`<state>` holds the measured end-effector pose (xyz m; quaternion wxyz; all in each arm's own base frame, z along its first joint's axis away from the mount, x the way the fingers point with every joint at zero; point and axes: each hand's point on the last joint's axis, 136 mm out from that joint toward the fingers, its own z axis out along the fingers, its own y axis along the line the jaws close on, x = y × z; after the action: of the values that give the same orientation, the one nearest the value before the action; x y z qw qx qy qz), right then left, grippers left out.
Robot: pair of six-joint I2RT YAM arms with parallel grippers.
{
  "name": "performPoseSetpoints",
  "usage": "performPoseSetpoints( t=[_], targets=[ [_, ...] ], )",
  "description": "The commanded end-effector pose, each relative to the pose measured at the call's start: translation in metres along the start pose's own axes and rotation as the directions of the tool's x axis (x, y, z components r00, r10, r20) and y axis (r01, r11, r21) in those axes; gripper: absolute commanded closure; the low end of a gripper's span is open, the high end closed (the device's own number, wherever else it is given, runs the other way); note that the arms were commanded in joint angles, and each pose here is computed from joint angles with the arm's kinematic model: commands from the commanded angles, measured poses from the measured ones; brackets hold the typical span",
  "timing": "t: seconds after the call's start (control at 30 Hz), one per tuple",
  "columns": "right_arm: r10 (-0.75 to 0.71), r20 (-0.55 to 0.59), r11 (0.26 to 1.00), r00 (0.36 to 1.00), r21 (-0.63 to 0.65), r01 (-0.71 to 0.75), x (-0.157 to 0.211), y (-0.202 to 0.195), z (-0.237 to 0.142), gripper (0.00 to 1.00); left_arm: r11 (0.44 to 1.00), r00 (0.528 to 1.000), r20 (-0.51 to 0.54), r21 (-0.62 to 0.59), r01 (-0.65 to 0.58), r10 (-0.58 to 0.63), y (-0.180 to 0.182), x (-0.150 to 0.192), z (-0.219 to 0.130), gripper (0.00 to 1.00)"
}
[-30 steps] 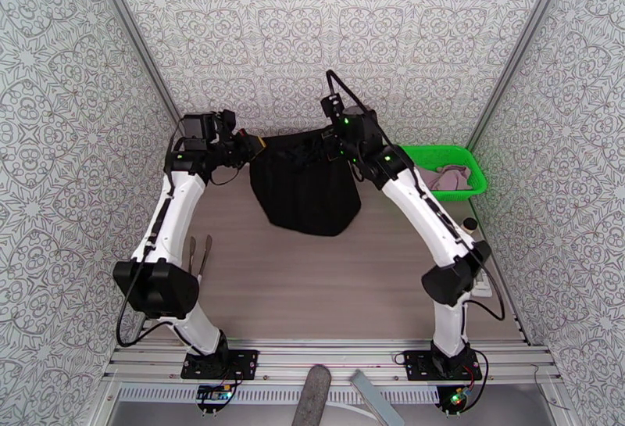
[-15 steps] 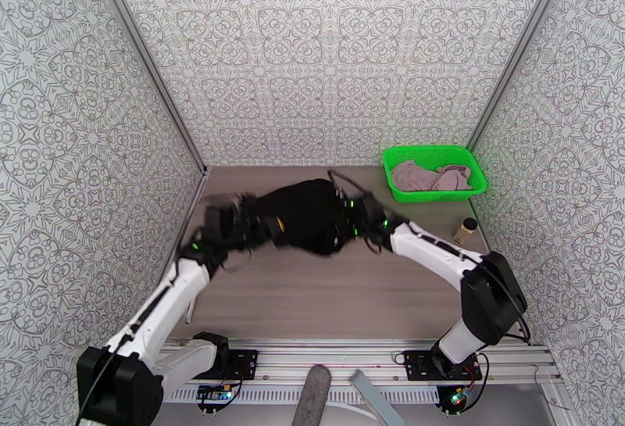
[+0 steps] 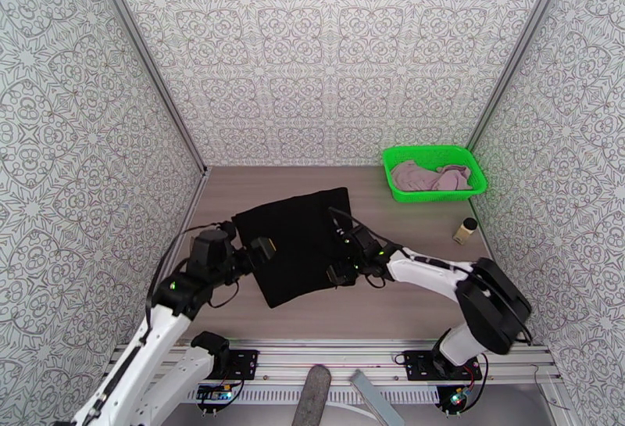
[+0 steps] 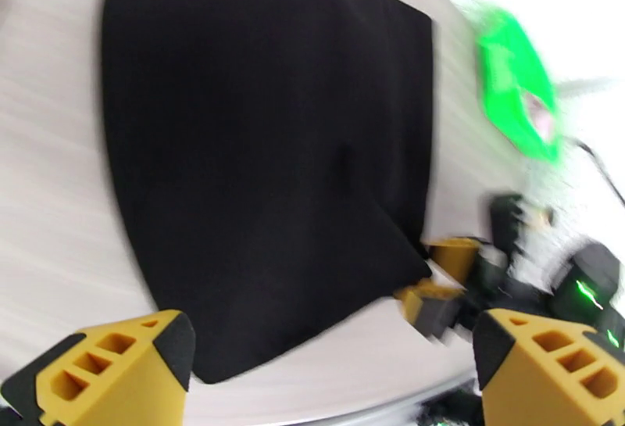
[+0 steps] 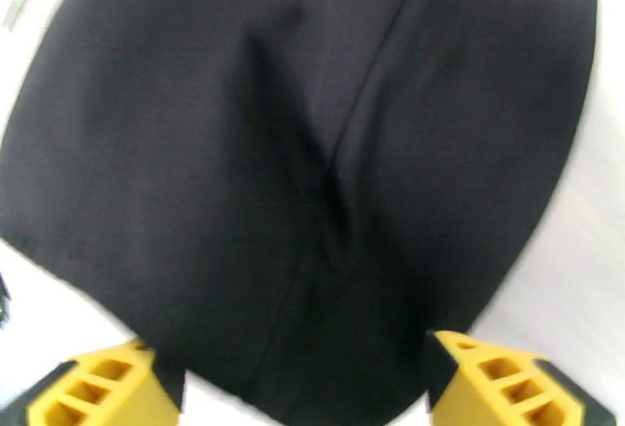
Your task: Fold and stack the mixed laundry pile
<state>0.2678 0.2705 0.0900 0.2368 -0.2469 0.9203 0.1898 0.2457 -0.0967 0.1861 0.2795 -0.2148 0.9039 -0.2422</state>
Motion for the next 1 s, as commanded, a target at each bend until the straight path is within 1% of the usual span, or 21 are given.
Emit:
performPoseSetpoints(
  t=[0.0,0.07,0.17,0.27,0.33,0.43,0.53,0.6,0.7,0.73,0.77,0.83,0.9,0.97],
  targets=[
    [-0.002,0.045,0.999,0.999,0.044,0.000,-0.024,0.000,-0.036,0.08,0.975,0.995,-0.103,-0.219,-0.041,0.019,0.038,0.011,0.020,0.01],
    [0.005,0.054,0.999,0.999,0.051,-0.007,-0.032,0.002,-0.046,0.06,0.974,0.992,-0.125,-0.221,-0.046,0.018,0.037,0.012,0.034,0.02],
    [0.034,0.062,0.996,0.997,0.083,-0.039,-0.046,-0.003,-0.052,0.05,0.975,0.992,-0.129,-0.220,-0.041,0.013,0.035,0.009,0.051,0.06],
    [0.093,0.070,0.991,0.993,0.089,-0.099,-0.064,-0.010,-0.048,0.05,0.971,0.991,-0.132,-0.237,-0.043,0.011,0.037,0.005,0.061,0.13],
    [0.141,0.071,0.985,0.987,0.094,-0.147,-0.075,-0.015,-0.039,0.06,0.964,0.989,-0.147,-0.261,-0.045,0.006,0.041,0.006,0.067,0.24],
    [0.210,0.054,0.972,0.976,0.097,-0.214,-0.080,-0.019,-0.019,0.10,0.952,0.986,-0.165,-0.303,-0.044,-0.007,0.054,0.011,0.072,0.35],
    [0.274,0.016,0.960,0.962,0.061,-0.275,-0.070,-0.016,0.005,0.14,0.934,0.987,-0.155,-0.358,-0.024,-0.034,0.073,0.016,0.071,0.47],
    [0.312,-0.023,0.950,0.950,0.026,-0.311,-0.056,-0.010,0.021,0.20,0.927,0.989,-0.138,-0.374,0.005,-0.061,0.084,0.017,0.069,0.51],
    [0.331,-0.069,0.944,0.941,0.010,-0.331,-0.034,0.000,0.035,0.24,0.928,0.989,-0.109,-0.368,0.054,-0.101,0.094,0.016,0.064,0.50],
    [0.335,-0.085,0.942,0.938,0.010,-0.335,-0.026,0.003,0.038,0.25,0.929,0.989,-0.104,-0.366,0.063,-0.108,0.096,0.015,0.063,0.48],
    [0.334,-0.095,0.942,0.938,0.007,-0.335,-0.020,0.007,0.040,0.26,0.928,0.988,-0.101,-0.366,0.068,-0.113,0.097,0.013,0.062,0.44],
    [0.342,-0.114,0.939,0.933,-0.005,-0.345,-0.009,0.015,0.046,0.29,0.928,0.989,-0.100,-0.366,0.068,-0.112,0.098,0.011,0.061,0.31],
    [0.344,-0.129,0.936,0.930,-0.032,-0.351,-0.002,0.026,0.051,0.33,0.929,0.988,-0.103,-0.365,0.069,-0.114,0.098,0.011,0.062,0.25],
    [0.339,-0.142,0.935,0.930,-0.061,-0.350,0.001,0.039,0.056,0.39,0.932,0.987,-0.109,-0.355,0.075,-0.121,0.097,0.012,0.065,0.24]
  ],
)
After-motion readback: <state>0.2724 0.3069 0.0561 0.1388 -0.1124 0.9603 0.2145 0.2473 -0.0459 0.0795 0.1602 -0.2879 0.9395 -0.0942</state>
